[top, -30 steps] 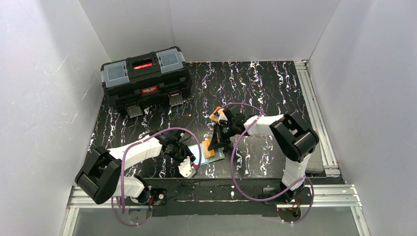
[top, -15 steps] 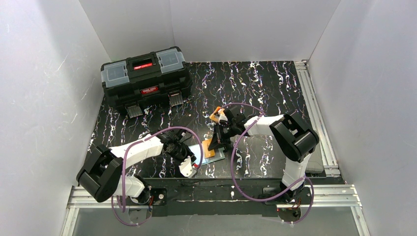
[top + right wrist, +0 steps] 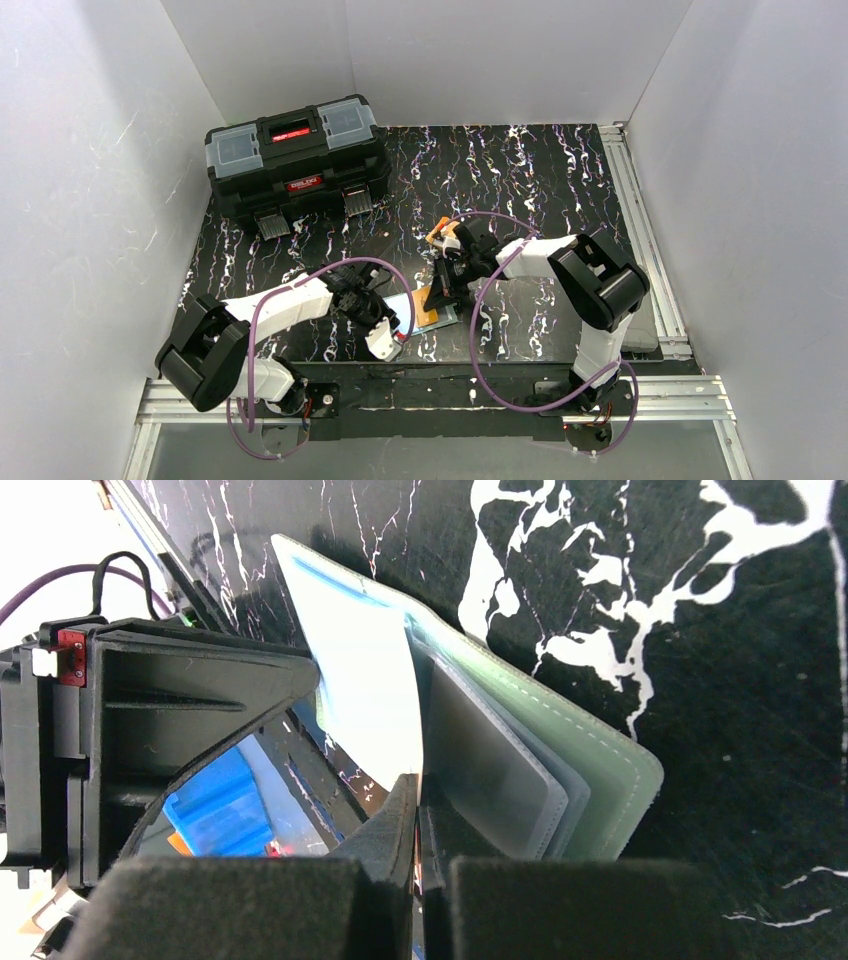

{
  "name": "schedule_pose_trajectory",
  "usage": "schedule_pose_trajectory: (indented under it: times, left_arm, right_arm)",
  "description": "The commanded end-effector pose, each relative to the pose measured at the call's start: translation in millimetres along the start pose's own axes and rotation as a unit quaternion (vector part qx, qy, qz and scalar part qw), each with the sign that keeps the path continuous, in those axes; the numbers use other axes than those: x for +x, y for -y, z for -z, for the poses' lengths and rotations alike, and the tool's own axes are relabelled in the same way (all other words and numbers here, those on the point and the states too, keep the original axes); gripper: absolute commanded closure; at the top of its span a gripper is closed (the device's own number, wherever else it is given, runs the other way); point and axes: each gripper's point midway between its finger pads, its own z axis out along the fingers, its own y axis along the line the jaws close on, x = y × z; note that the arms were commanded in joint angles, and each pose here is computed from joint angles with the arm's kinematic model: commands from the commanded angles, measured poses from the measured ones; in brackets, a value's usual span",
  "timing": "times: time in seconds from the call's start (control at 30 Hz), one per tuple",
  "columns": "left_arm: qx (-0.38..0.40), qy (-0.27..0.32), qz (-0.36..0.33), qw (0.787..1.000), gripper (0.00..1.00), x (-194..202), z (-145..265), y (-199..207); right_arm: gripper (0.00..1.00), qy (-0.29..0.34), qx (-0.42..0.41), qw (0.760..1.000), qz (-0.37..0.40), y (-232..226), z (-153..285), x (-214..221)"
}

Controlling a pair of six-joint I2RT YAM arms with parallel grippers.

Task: Put the credit cards into the card holder
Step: Insert the credit card into the card holder.

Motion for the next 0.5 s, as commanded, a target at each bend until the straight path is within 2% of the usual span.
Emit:
schedule_pose_trajectory:
  times: [0.0, 0.47]
  left_arm:
    - [0.031, 0.006, 0.018, 0.999, 0.77, -2.7, -8.0, 19.2]
    - [0.024, 0.001, 0.025, 0.999, 0.77, -1.2, -8.8, 14.4]
  right_arm:
    - [0.99, -0.021, 0.044, 0.999, -0.003, 22.4, 0.0, 22.5]
    - [0.99, -0.046, 0.037, 0.998, 0.008, 17.7, -11.7, 19.5]
